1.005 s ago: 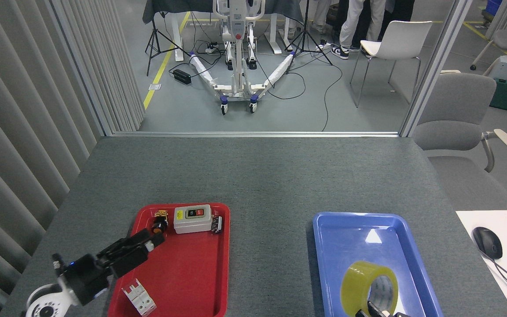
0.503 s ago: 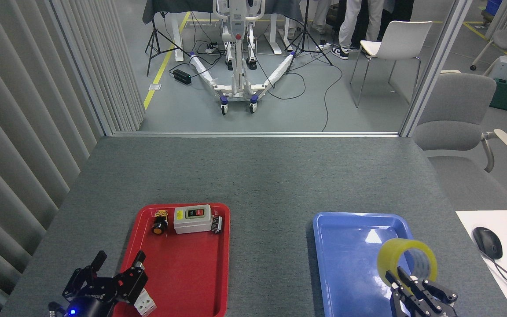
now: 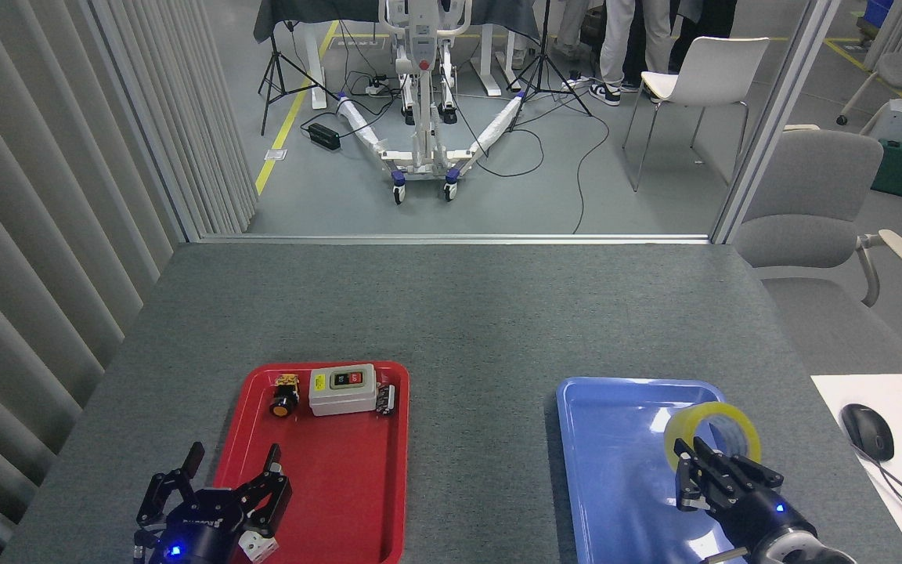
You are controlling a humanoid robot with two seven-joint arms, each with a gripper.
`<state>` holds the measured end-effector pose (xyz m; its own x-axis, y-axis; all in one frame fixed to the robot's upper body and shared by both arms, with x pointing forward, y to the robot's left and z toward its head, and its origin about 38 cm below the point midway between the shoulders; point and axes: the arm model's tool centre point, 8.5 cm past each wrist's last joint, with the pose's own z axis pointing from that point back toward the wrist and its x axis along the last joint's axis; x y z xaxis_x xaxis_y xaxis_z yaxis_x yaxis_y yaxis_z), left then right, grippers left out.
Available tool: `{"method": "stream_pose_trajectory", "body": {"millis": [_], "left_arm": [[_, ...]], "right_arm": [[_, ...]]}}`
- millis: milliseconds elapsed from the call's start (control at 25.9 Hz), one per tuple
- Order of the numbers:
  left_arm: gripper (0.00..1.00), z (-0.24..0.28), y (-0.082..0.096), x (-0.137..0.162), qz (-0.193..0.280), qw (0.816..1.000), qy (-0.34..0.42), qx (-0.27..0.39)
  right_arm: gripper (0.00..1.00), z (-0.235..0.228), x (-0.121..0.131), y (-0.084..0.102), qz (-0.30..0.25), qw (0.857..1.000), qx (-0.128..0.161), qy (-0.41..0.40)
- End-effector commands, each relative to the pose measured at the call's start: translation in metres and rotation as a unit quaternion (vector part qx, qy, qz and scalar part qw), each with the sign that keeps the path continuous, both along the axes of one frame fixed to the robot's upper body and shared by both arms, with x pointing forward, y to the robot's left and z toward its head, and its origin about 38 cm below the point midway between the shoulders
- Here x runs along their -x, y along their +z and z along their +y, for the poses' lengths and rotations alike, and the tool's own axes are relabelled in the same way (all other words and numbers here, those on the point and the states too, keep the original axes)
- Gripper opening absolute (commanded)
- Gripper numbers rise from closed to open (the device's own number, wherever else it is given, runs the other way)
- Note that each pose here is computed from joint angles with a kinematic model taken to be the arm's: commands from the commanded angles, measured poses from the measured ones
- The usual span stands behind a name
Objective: Place and move tape with both arms
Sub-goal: 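Reach the right gripper to the tape roll in the blue tray, then push the tape roll with the right gripper toward the tray's center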
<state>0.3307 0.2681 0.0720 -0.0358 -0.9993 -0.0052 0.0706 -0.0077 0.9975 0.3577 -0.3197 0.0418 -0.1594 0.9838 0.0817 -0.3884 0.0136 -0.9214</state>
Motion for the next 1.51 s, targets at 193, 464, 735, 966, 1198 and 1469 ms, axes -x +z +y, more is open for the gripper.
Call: {"method": "stream_pose_trajectory", "body": {"millis": [193,464,735,966,1198,1469], "left_arm": [[1.0,0.004,0.009,-0.003,0.002,0.997,-0.077,-0.015],[1.0,0.015,0.022,-0.006,-0.056,0.997,-0.052,-0.006],[1.0,0.018,0.033,-0.015,-0.069,0.996,-0.05,-0.001],[1.0,0.038,0.039,-0.016,-0.08,0.997,-0.02,-0.001],[1.0,0.045,0.028,-0.026,-0.061,0.998,-0.013,0.001],[1.0,0.048,0.012,-0.028,-0.04,0.999,-0.008,0.006]], "right_arm": [[0.0,0.043,0.01,-0.001,0.037,0.999,-0.009,0.021],[0.0,0.033,0.015,-0.01,0.091,0.995,-0.001,-0.028],[0.0,0.031,0.013,-0.012,0.099,0.994,-0.002,-0.044],[0.35,0.028,0.013,-0.013,0.099,0.994,-0.002,-0.056],[0.68,0.031,0.013,-0.014,0.091,0.994,-0.001,-0.059],[0.77,0.035,0.011,-0.01,0.059,0.997,-0.004,-0.053]]}}
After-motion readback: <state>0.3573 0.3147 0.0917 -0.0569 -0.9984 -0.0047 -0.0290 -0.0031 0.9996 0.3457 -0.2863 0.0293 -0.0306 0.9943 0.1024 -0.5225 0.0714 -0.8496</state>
